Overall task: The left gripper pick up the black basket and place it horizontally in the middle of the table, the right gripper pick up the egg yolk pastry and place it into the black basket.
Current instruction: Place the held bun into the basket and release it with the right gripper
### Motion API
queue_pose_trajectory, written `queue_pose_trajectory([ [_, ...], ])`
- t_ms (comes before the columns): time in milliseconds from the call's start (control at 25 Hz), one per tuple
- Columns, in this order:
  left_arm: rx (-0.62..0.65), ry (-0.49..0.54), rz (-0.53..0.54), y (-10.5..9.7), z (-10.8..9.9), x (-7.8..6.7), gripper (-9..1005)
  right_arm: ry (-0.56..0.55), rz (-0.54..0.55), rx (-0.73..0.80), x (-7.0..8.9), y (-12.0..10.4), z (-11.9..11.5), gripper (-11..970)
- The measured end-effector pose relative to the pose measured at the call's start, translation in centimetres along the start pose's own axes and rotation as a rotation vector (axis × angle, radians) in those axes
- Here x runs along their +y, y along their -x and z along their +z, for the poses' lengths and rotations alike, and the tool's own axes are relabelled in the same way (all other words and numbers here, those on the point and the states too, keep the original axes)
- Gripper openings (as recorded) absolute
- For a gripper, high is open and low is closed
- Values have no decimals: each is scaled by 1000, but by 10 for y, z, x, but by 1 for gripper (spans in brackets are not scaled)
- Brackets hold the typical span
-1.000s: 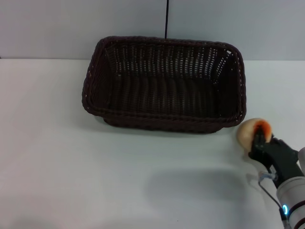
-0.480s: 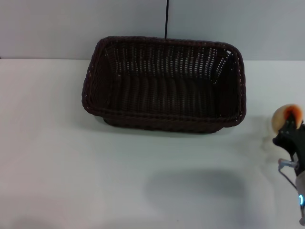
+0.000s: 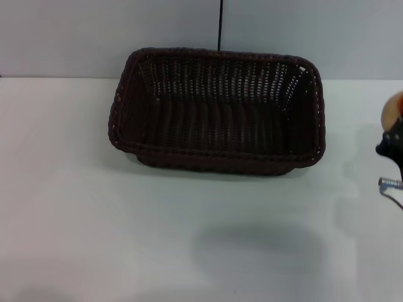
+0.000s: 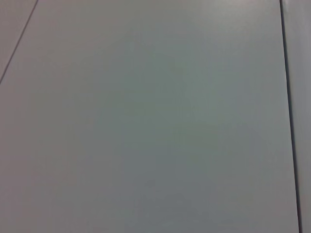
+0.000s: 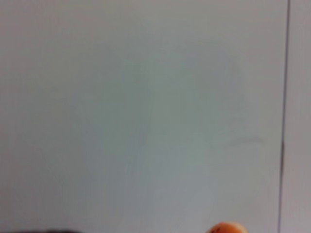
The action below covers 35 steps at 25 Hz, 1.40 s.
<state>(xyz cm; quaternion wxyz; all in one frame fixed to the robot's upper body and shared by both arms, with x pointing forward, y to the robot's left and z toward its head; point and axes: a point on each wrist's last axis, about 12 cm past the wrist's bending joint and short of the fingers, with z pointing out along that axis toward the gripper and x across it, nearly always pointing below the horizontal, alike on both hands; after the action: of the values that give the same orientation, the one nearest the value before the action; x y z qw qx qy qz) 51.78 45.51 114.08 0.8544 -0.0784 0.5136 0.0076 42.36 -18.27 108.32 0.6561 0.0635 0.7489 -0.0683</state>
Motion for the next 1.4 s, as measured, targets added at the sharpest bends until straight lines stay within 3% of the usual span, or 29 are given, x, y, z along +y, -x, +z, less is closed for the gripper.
queue_pose_trajectory([
  [200, 2, 1, -2, 0, 0, 0, 513, 74, -29, -97, 16, 21, 7, 49],
  [720, 5, 12, -11, -2, -5, 2, 513, 222, -40, -129, 41, 36, 32, 40],
  [800, 8, 10, -19, -3, -5, 0, 513, 302, -28, -118, 56, 39, 38, 39],
  [920, 8, 10, -21, -3, -6, 0, 513, 320, -27, -118, 60, 40, 39, 38],
  [1040, 7, 9, -22, -3, -6, 0, 513, 391, -25, -121, 75, 41, 40, 38],
  [1400, 0, 7, -26, -2, -6, -1, 513, 523, 12, -68, 83, 41, 46, 111],
])
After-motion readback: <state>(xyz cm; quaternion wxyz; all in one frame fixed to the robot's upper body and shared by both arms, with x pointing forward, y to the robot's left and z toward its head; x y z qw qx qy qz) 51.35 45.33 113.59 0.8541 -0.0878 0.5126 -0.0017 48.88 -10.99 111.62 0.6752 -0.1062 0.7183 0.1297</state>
